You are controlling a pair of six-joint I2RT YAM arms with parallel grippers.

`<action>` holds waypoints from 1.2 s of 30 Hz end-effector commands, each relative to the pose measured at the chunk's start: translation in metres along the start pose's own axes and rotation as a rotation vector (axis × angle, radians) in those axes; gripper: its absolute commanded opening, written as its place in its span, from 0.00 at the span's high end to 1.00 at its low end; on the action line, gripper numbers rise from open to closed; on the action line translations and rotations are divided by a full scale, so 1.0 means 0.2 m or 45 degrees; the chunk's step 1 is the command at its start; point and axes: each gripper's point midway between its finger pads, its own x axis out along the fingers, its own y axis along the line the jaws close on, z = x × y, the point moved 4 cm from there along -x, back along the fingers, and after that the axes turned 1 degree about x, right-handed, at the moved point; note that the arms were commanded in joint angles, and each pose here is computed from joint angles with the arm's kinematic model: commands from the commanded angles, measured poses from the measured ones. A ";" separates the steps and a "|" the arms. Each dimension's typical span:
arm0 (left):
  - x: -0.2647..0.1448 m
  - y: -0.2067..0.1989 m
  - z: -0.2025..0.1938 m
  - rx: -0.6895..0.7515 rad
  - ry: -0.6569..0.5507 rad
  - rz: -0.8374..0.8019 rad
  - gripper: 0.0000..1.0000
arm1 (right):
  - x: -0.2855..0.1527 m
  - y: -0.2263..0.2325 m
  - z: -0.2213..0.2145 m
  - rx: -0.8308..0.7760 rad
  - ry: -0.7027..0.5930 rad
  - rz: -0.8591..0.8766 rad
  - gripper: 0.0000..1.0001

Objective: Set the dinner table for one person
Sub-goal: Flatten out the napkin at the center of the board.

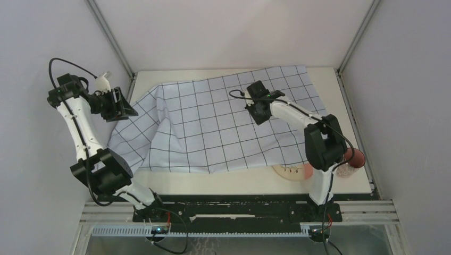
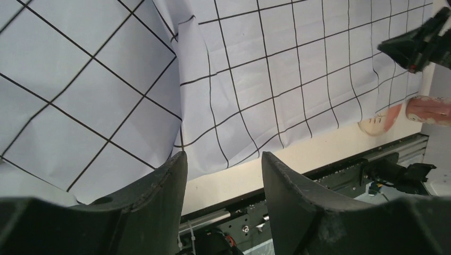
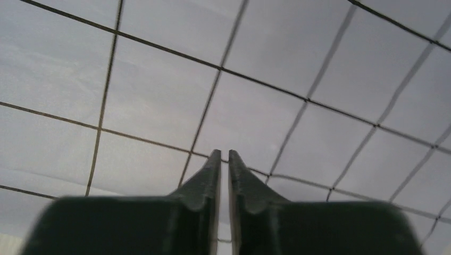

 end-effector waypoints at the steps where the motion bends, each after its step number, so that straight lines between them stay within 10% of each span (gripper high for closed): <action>1: -0.05 -0.08 -0.05 0.038 -0.041 -0.033 0.42 | 0.09 0.16 0.06 0.018 0.044 0.150 0.92; 22: -0.07 -0.15 -0.25 0.084 -0.004 -0.021 0.39 | 0.32 -0.11 0.03 0.116 0.376 -0.033 1.00; 36: 0.00 -0.06 -0.33 0.101 0.029 0.065 0.10 | 0.30 -0.33 -0.15 0.306 0.325 -0.007 1.00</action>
